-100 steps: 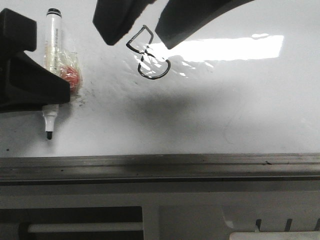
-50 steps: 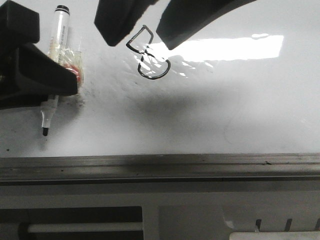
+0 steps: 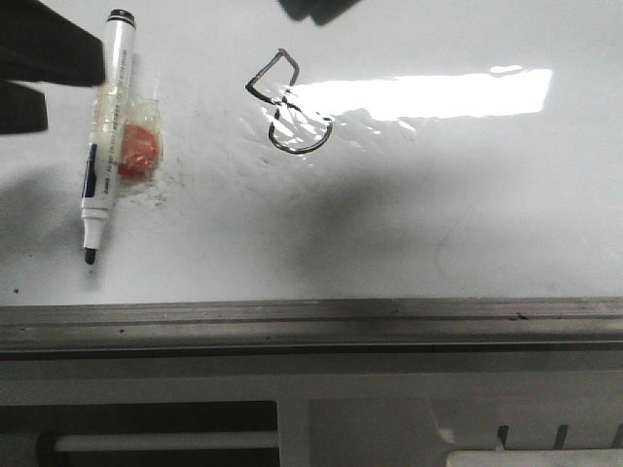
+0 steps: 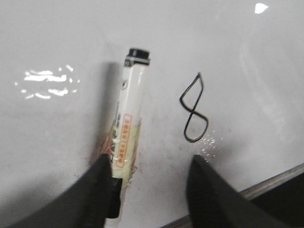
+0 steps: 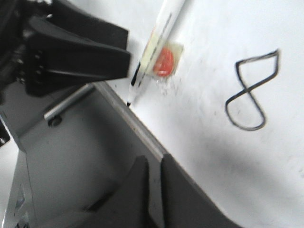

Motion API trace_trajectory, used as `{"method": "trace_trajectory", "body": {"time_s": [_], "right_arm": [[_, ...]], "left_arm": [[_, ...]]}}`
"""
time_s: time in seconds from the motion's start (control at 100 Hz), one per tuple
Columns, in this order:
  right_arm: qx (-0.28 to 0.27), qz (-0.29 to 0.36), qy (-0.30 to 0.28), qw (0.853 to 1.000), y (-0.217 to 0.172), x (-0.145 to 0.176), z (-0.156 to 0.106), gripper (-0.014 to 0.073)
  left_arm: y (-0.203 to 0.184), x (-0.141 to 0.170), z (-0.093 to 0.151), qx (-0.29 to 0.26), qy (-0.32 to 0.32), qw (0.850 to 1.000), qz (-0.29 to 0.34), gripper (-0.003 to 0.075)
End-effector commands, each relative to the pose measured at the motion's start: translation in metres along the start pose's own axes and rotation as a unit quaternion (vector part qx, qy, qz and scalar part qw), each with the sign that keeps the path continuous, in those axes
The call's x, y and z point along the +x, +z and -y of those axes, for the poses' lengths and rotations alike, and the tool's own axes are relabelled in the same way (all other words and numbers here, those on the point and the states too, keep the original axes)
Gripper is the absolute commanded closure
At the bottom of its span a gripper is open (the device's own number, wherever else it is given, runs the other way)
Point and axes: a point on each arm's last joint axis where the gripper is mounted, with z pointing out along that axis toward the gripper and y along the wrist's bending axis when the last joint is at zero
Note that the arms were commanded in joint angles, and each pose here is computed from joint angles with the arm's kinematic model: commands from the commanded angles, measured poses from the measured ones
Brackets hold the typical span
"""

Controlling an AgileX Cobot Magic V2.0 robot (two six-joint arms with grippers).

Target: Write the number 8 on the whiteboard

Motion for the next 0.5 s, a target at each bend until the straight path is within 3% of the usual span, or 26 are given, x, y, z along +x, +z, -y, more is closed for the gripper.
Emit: {"method": "trace_trajectory", "body": {"time_s": [0.0, 0.02, 0.15, 0.33, 0.49], "right_arm": [[0.002, 0.102, -0.020, 0.995, -0.027, -0.011, 0.000, 0.0658], [0.006, 0.115, -0.027, 0.993, -0.031, -0.009, 0.001, 0.0658], [0.023, 0.188, -0.073, 0.979, -0.049, 0.018, 0.006, 0.0658], [0.011, 0.319, -0.103, 0.942, -0.075, 0.071, 0.007, 0.0658], [0.006, 0.342, -0.113, 0.933, -0.074, 0.122, 0.011, 0.0658]], "left_arm": [[-0.021, -0.018, 0.010, 0.039, 0.018, 0.996, 0.074, 0.0698], [-0.026, -0.018, 0.010, 0.043, 0.022, 0.996, 0.080, 0.0740], [-0.054, -0.014, 0.008, 0.067, 0.050, 0.989, 0.122, 0.0741], [-0.079, 0.006, -0.004, 0.085, 0.102, 0.978, 0.163, 0.0741], [-0.088, 0.024, -0.013, 0.089, 0.154, 0.968, 0.179, 0.0741]]}}
